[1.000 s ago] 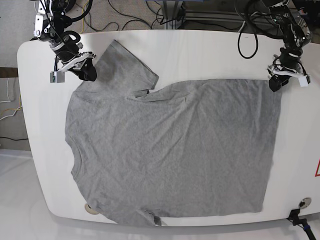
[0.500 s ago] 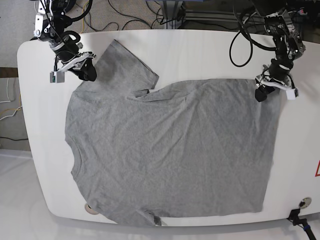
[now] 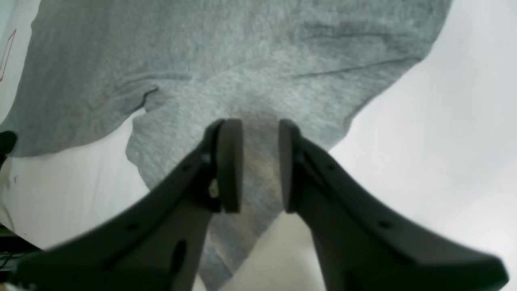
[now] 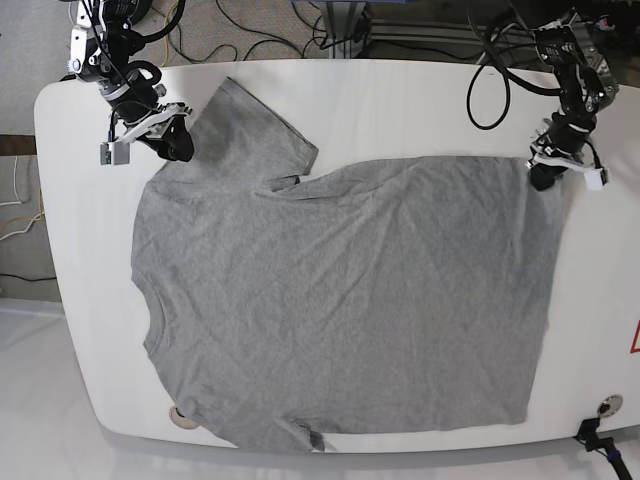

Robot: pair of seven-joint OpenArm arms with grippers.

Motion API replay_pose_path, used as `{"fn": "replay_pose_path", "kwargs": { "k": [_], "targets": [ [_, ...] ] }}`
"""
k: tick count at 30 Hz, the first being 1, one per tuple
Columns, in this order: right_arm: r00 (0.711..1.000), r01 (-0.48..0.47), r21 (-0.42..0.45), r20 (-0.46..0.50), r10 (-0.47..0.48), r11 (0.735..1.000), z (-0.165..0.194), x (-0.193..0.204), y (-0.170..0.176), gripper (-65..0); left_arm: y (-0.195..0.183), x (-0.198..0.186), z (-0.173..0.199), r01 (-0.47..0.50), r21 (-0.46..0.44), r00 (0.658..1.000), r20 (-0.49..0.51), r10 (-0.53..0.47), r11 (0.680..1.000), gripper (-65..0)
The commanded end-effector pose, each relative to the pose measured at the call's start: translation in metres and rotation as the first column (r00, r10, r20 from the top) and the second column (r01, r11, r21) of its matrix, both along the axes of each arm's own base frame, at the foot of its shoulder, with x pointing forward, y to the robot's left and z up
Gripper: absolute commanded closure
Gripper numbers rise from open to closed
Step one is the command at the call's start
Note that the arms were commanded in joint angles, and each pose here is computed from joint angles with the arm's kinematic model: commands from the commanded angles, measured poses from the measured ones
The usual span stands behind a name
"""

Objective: Fold the T-shirt properly

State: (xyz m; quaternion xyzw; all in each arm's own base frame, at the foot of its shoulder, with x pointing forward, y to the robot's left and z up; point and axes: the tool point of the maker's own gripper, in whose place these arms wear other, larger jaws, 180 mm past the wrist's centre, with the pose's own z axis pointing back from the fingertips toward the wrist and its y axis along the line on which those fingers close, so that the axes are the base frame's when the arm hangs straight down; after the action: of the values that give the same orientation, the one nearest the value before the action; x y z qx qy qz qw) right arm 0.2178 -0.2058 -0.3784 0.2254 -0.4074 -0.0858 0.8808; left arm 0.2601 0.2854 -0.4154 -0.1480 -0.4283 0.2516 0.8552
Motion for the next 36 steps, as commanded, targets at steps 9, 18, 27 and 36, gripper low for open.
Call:
{"fn": "replay_pose_path", "kwargs": {
  "k": [9, 18, 27, 36],
  "targets": [
    [0.998, 0.044, 0.03, 0.041, -0.045, 0.999, 0.008, 0.003, -0.002, -9.4, 0.006, 0.007, 0.013, -0.002, 0.019, 0.999, 0.045, 0.001, 1.0, 0.0],
    [0.987, 0.157, 0.106, -0.053, -0.152, 0.982, -0.012, -0.027, 0.004, -44.6, 0.007, 0.008, 0.013, 0.001, 0.023, 0.999, 0.045, -0.002, 1.0, 0.0],
    [0.973, 0.208, 0.2, -0.14, -0.182, 0.958, -0.03, -0.053, 0.012, -44.3, 0.007, 0.008, 0.013, 0.001, 0.023, 0.999, 0.045, -0.002, 1.0, 0.0],
    [0.982, 0.128, 0.265, -0.168, -0.085, 0.956, -0.039, -0.052, 0.054, -44.1, 0.007, 0.007, 0.012, 0.002, 0.021, 0.999, 0.042, -0.003, 1.0, 0.0]
  ]
}}
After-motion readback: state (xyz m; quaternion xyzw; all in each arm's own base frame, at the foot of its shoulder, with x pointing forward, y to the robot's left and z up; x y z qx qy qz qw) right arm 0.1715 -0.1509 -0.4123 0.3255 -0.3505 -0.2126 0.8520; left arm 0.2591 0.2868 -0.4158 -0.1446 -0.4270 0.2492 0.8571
